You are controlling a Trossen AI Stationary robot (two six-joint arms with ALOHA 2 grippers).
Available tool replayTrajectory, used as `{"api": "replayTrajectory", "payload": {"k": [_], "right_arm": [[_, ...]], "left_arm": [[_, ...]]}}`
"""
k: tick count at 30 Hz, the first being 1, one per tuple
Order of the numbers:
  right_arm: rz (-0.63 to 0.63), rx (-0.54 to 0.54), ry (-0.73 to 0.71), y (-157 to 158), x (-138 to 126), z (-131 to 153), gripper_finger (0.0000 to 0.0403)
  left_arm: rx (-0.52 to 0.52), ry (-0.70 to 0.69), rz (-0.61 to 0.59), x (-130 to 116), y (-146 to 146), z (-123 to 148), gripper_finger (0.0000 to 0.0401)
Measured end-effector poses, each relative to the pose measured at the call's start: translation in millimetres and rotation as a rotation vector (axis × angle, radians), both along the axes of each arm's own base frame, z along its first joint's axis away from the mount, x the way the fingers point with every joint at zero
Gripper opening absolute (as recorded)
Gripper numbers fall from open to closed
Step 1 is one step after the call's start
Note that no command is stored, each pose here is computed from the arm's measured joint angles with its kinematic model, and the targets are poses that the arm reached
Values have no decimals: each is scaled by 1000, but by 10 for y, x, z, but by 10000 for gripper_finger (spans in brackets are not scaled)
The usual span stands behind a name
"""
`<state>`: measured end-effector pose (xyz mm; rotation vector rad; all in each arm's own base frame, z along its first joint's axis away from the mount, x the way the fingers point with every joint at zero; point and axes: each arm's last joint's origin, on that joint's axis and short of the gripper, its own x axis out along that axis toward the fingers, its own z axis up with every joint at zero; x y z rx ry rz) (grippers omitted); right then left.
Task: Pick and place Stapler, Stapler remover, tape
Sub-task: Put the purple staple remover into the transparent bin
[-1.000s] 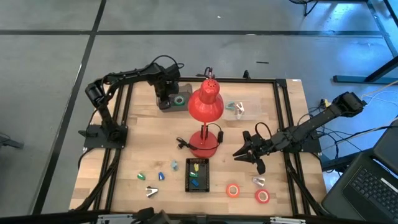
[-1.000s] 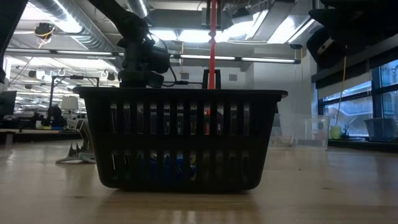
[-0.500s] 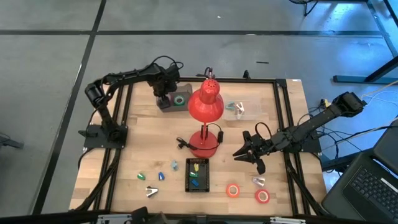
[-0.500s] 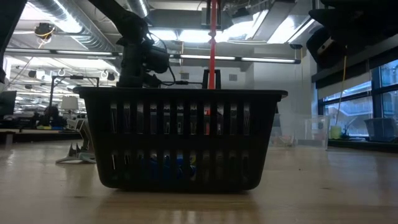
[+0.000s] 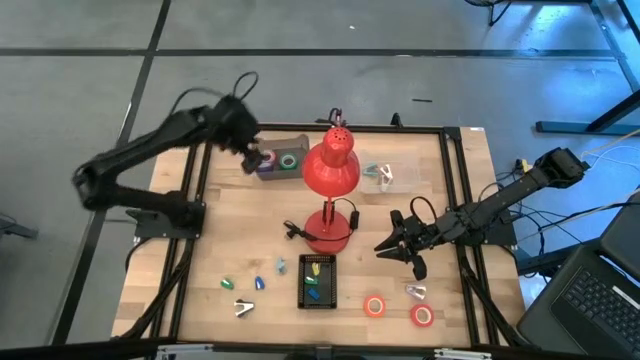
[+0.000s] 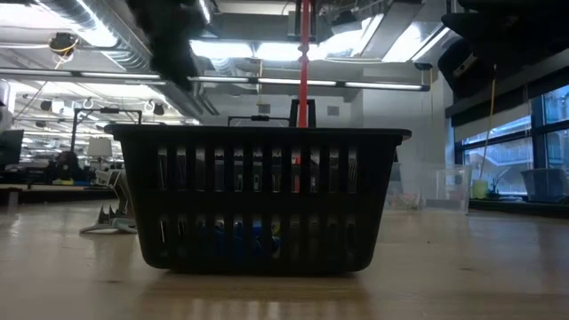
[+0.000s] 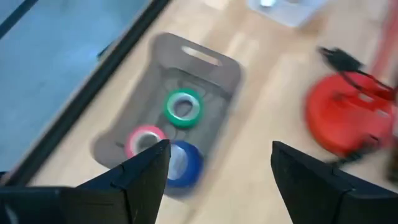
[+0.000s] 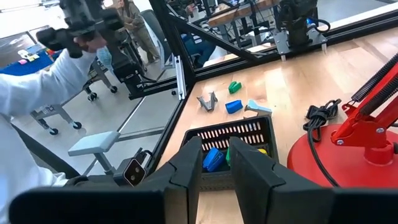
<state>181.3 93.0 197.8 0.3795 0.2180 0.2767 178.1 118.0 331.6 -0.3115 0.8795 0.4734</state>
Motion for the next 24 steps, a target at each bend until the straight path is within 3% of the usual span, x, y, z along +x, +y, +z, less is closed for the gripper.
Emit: {"api": "replayTrajectory", "payload": {"k": [4,11,17,24], "right_arm": [[-1,3,1,0,0,0,84],[-1,5,-2,0,1,4,84],[-29,8,-10,-8,4,11,84],[-50,99,21,-9,4,8,84]], "left_arm": [[-14,-52,2,-267,-424,-113,267],[-191,-244,-5,-670,-996,-454,267],[-260,-420,-93,-670,-1257,-748,267],[-256,-413,-151,-511,-1515,-1080,267]]}}
